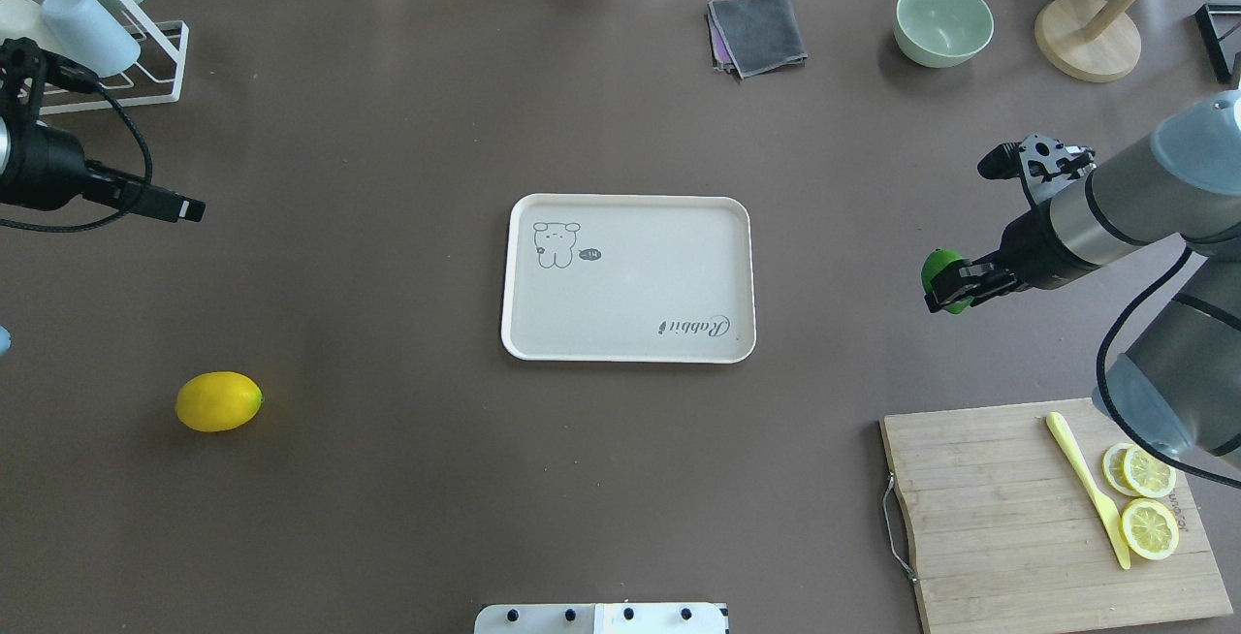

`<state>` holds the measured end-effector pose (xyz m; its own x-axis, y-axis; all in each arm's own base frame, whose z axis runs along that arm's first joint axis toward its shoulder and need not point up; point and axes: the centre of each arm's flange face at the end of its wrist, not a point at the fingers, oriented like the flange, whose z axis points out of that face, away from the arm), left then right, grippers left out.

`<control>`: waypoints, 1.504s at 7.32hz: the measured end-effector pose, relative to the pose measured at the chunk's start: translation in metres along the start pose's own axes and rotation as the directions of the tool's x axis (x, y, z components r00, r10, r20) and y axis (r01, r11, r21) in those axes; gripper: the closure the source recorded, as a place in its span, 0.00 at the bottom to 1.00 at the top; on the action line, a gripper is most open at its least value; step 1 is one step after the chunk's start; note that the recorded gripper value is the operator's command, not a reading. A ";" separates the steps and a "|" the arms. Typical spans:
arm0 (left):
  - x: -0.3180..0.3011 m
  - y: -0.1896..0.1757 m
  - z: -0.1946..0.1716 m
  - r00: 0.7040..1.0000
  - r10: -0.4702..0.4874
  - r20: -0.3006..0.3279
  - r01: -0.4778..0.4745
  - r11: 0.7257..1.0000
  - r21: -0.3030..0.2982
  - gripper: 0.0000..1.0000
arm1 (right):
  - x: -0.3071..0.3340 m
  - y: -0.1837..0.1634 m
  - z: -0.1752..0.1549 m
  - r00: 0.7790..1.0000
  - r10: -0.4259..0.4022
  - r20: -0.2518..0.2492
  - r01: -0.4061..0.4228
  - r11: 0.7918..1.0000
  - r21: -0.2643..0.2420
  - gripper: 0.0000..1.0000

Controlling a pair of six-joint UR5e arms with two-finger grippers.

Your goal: Place all lemons on tray

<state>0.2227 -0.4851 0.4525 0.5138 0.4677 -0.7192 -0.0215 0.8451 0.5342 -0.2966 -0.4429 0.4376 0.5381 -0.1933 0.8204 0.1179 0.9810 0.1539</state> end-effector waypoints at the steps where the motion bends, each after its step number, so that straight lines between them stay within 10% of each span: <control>1: 0.001 0.010 0.002 0.996 0.092 -0.002 -0.092 0.996 0.005 0.02 | -0.009 -0.003 -0.006 1.000 0.011 0.011 -0.012 1.000 0.013 1.00; 11: 0.054 0.126 0.045 0.853 0.493 -0.173 -0.482 0.870 0.104 0.02 | -0.100 -0.045 -0.033 0.969 0.239 0.059 -0.245 0.962 0.124 1.00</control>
<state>0.2864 -0.3653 0.5012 0.2789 0.8603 -0.4268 -0.1776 0.4830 0.8574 -0.3285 -0.4676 0.3305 0.5004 0.0484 0.8644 -0.1219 0.9924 0.0151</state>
